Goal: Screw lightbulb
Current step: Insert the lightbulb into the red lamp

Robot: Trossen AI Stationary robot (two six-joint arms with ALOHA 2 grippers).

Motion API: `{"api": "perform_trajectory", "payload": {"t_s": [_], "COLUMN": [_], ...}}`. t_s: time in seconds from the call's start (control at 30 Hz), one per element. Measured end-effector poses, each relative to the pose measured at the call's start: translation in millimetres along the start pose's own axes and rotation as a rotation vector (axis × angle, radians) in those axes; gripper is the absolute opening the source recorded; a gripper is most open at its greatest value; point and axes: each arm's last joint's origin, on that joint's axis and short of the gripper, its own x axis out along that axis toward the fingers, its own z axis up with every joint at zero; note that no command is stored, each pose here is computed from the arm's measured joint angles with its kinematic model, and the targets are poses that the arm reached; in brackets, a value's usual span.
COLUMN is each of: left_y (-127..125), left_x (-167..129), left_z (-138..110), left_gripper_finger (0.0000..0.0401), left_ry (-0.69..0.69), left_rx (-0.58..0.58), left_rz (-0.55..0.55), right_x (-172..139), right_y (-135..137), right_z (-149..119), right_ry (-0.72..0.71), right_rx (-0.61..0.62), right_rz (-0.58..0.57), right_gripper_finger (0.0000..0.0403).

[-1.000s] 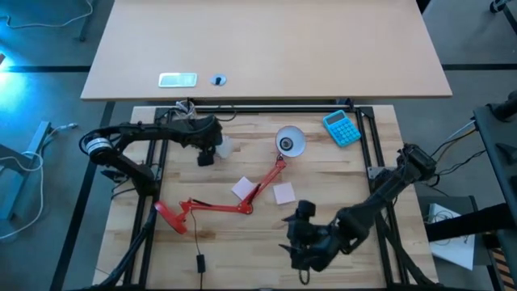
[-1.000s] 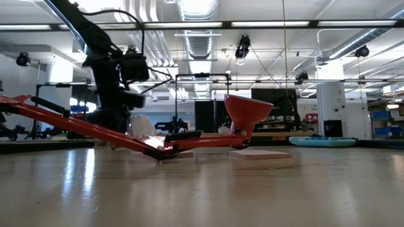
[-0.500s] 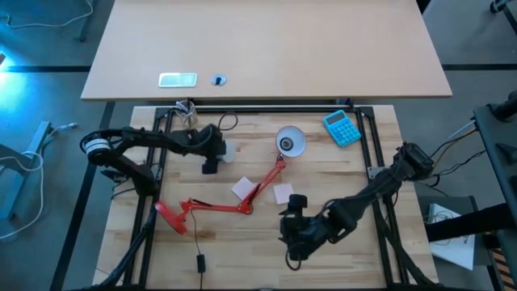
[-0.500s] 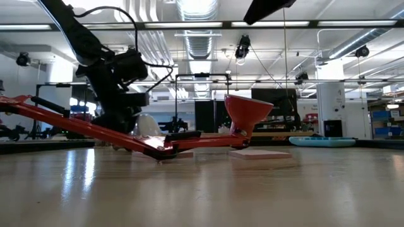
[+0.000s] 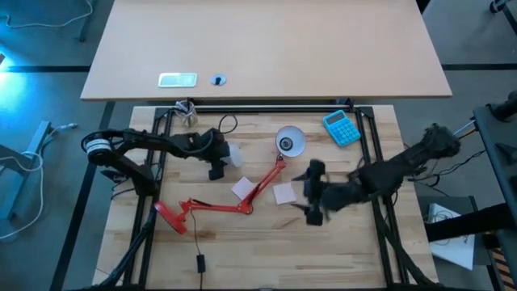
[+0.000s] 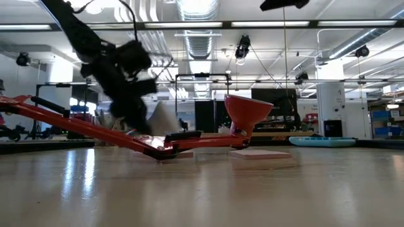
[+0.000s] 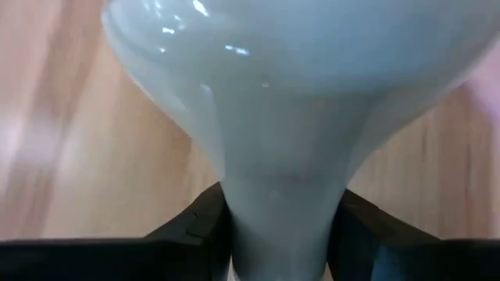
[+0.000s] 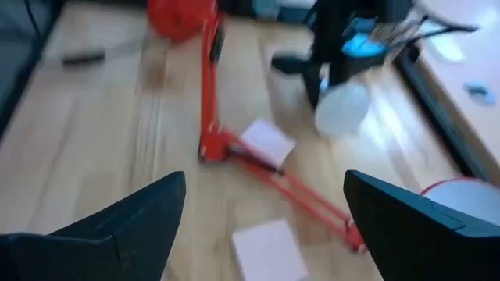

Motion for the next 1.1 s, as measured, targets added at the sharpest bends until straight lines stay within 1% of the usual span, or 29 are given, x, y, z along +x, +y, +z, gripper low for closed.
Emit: {"api": "perform_trajectory", "payload": {"t_s": [0.07, 0.17, 0.23, 0.3, 0.37, 0.47, 0.57, 0.67, 0.73, 0.8, 0.87, 0.93, 1.0, 1.03, 1.1], "left_y": [0.3, 2.9, 5.7, 7.7, 7.6, 1.3, -3.1, -1.7, -0.6, 0.7, 0.8, 0.1, -0.3, -0.6, -0.6], "left_x": [-4.6, -14.4, -22.1, -30.9, -36.4, -37.7, -25.8, 3.1, 20.3, 28.5, 31.9, 37.2, 42.4, 45.2, 48.6], "left_z": [17.1, 46.7, 66.8, 86.3, 104.3, 130.8, 155.9, 174.0, 184.0, 195.1, 205.0, 209.0, 208.4, 207.8, 205.6], "left_gripper_finger": [0.0141, 0.0141, 0.0141, 0.0141, 0.0141, 0.0141, 0.0141, 0.0141, 0.0141, 0.0141, 0.0141, 0.0141, 0.0141, 0.0141, 0.0141], "left_ry": [-0.107, -0.31, -0.449, -0.568, -0.659, -0.75, -0.791, -0.786, -0.793, -0.819, -0.847, -0.853, -0.846, -0.849, -0.857], "left_rx": [-0.021, -0.041, -0.033, -0.009, 0.015, 0.06, 0.118, 0.142, 0.157, 0.175, 0.201, 0.234, 0.248, 0.251, 0.245], "left_rz": [0.009, -0.041, -0.067, -0.066, -0.057, -0.079, -0.083, -0.087, -0.116, -0.131, -0.136, -0.15, -0.162, -0.17, -0.172], "right_x": [-4.5, -5.5, -5.0, -4.3, -2.0, 1.5, 2.8, -0.8, -4.8, -6.4, -6.2, -3.6, 0.4, 1.8, 0.9], "right_y": [-17.2, -43.8, -60.9, -76.4, -90.1, -107.5, -120.5, -128.9, -133.8, -137.7, -141.1, -144.9, -150.5, -153.1, -155.7], "right_z": [-8.5, -18.1, -20.4, -17.7, -15.7, -9.6, -9.2, -8.5, -8.0, -8.5, -9.7, -14.5, -21.1, -24.9, -30.9], "right_ry": [-0.04, -0.086, -0.106, -0.134, -0.14, -0.153, -0.154, -0.181, -0.195, -0.196, -0.198, -0.183, -0.185, -0.212, -0.326], "right_rx": [0.013, 0.029, 0.027, 0.018, -0.002, -0.009, -0.008, -0.019, -0.038, -0.047, -0.041, -0.035, -0.025, -0.014, 0.012], "right_rz": [-0.021, -0.054, -0.065, -0.07, -0.069, -0.074, -0.095, -0.117, -0.133, -0.139, -0.12, -0.11, -0.136, -0.147, -0.13], "right_gripper_finger": [0.0344, 0.0344, 0.0344, 0.0344, 0.0344, 0.0344, 0.0344, 0.0344, 0.0344, 0.0344, 0.0344, 0.0344, 0.0343, 0.0343, 0.0343]}}
